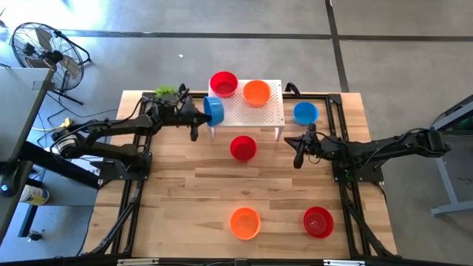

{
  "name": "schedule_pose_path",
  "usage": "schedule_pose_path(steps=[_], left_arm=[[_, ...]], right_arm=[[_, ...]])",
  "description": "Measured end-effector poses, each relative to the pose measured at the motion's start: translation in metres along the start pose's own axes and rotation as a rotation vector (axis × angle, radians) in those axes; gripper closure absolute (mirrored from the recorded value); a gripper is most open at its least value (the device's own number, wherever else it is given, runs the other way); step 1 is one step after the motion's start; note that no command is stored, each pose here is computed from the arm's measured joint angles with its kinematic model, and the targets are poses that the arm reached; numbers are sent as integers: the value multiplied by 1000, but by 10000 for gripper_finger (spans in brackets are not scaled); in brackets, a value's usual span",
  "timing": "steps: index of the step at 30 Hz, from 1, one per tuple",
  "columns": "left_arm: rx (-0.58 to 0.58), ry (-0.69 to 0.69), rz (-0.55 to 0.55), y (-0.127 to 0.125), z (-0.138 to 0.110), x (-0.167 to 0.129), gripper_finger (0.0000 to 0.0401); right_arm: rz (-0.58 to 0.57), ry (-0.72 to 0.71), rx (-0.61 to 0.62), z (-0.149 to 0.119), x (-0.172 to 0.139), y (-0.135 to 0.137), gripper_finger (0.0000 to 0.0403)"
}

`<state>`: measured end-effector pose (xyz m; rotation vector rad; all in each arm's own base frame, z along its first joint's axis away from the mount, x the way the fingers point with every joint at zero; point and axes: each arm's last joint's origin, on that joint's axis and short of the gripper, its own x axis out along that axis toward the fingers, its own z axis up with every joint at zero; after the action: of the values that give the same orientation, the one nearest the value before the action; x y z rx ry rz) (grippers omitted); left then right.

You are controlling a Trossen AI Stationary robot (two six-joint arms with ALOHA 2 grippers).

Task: Pick & Place Mini bowls
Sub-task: Adjust the bowls on the shelf, then stack the bottom red bowl on top of the red bowl on the shelf

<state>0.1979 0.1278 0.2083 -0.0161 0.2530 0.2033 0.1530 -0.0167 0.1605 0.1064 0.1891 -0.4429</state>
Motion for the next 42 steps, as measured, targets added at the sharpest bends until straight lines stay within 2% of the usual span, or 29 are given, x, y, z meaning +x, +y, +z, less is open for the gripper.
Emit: schedule_pose_path(steps=[7, 23, 29, 31, 34, 39, 42], left_arm=[[14, -16, 29, 2, 7, 0, 401], [59, 16, 60, 12, 79, 0, 401], [49, -16, 56, 10, 86, -5, 401], [48, -37, 58, 8, 84, -10, 401], [23, -33, 57, 4, 69, -13, 401], [-3, -166, 45, 0, 47, -14, 401], [34, -255, 49, -4, 39, -21, 401]], right_arm=[[0, -10, 4, 1, 0, 0, 402], [35, -4, 7, 1, 0, 1, 402], [133, -15, 12, 3, 0, 4, 402], [171, -38, 20, 6, -1, 6, 402], [207, -76, 32, 10, -1, 7, 402], [190, -103, 40, 15, -1, 7, 402], [187, -61, 26, 24, 2, 10, 393]])
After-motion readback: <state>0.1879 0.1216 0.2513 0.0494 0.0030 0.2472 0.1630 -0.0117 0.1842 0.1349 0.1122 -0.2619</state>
